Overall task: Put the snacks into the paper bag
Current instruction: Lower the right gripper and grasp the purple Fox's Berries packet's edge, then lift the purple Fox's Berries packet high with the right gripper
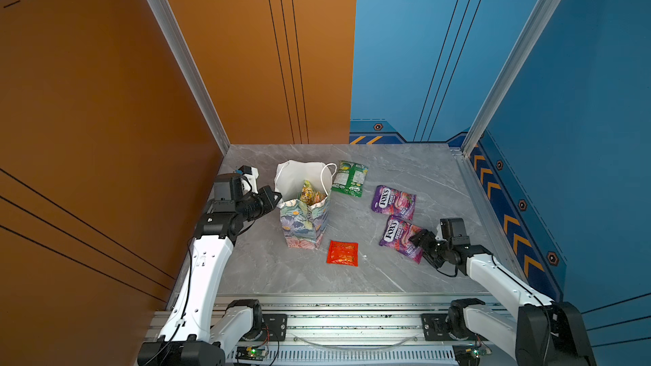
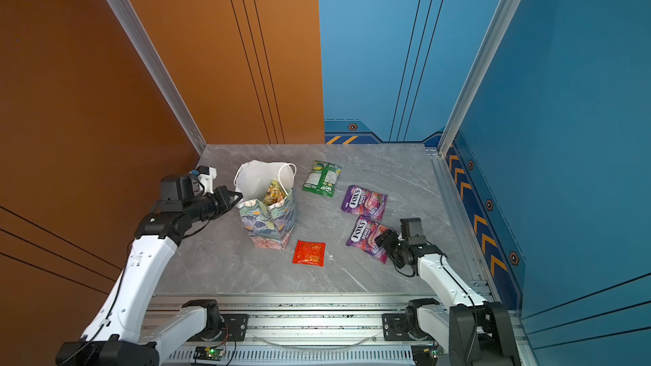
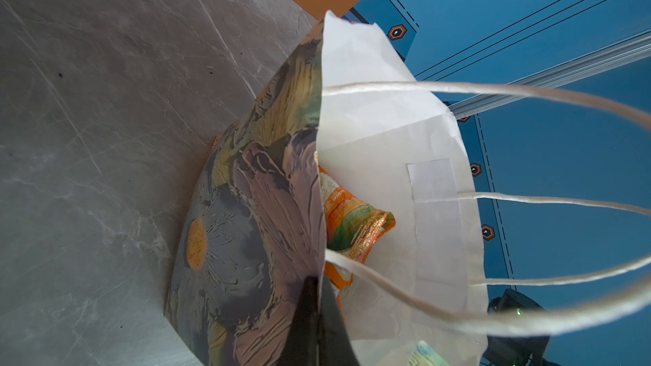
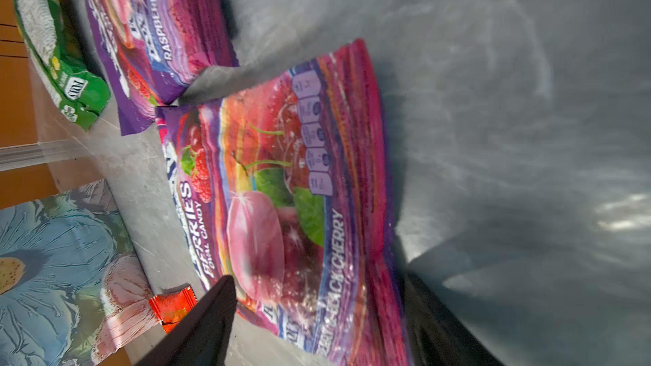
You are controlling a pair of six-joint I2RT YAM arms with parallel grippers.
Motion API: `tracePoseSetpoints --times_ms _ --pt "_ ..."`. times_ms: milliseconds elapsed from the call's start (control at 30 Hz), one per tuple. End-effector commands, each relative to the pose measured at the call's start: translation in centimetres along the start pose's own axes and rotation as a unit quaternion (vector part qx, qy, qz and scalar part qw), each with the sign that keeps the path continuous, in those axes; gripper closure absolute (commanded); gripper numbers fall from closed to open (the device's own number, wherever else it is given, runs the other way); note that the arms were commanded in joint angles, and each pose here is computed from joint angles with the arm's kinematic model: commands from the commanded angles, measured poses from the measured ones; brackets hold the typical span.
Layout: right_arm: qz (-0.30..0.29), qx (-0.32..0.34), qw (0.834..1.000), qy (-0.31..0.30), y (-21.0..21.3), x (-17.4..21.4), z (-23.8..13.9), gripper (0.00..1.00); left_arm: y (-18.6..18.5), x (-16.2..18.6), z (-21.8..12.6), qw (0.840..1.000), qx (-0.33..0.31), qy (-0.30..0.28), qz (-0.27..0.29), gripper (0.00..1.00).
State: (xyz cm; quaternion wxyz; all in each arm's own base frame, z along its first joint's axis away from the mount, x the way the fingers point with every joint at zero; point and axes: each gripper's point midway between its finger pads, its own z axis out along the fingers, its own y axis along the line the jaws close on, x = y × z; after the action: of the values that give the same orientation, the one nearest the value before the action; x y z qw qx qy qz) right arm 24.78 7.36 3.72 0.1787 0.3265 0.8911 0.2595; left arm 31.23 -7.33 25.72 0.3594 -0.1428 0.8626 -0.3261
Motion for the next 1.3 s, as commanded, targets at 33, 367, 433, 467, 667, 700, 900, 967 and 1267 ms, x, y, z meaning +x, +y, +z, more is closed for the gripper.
tracePoseSetpoints --times_ms 33,367,433,467,667,700,900,967,1267 --pt "0.006 -0.013 1.0 0.007 -0.3 0.4 0.8 0.32 -0.3 0.3 0.0 1.0 0.002 0.004 -0.003 1.0" --pt "-0.005 -0.051 0.997 -0.054 2.0 -1.6 -1.5 0.86 -0.4 0.2 0.0 1.0 0.004 0.004 -0.001 1.0" --pt "-0.014 -0.053 0.996 -0.067 2.6 -2.0 -2.5 0.88 -0.3 0.3 0.1 1.0 0.003 0.006 -0.002 1.0" --pt "-0.019 -0.054 0.996 -0.074 3.0 -2.2 -3.1 0.9 -0.3 0.3 0.1 1.0 0.002 0.006 -0.002 1.0" --pt "-0.052 -0.046 0.991 -0.116 5.3 -3.1 -6.7 0.97 -0.4 0.3 0.1 1.0 0.003 0.007 -0.002 1.0" --pt "-0.059 -0.048 0.99 -0.123 5.9 -3.2 -7.3 0.98 -0.4 0.3 0.1 1.0 0.003 0.007 -0.001 1.0" --pt "-0.129 -0.051 0.981 -0.139 10.6 -3.1 -10.1 1.0 -0.4 0.4 0.2 1.0 0.002 0.008 -0.002 1.0" --pt "-0.157 -0.049 0.976 -0.141 12.3 -2.8 -10.7 1.0 -0.4 0.4 0.3 1.0 0.002 0.009 -0.001 1.0" --pt "-0.266 -0.053 0.95 -0.153 20.6 -1.3 -12.6 1.0 -0.3 0.5 0.2 1.0 0.001 0.008 0.0 1.0"
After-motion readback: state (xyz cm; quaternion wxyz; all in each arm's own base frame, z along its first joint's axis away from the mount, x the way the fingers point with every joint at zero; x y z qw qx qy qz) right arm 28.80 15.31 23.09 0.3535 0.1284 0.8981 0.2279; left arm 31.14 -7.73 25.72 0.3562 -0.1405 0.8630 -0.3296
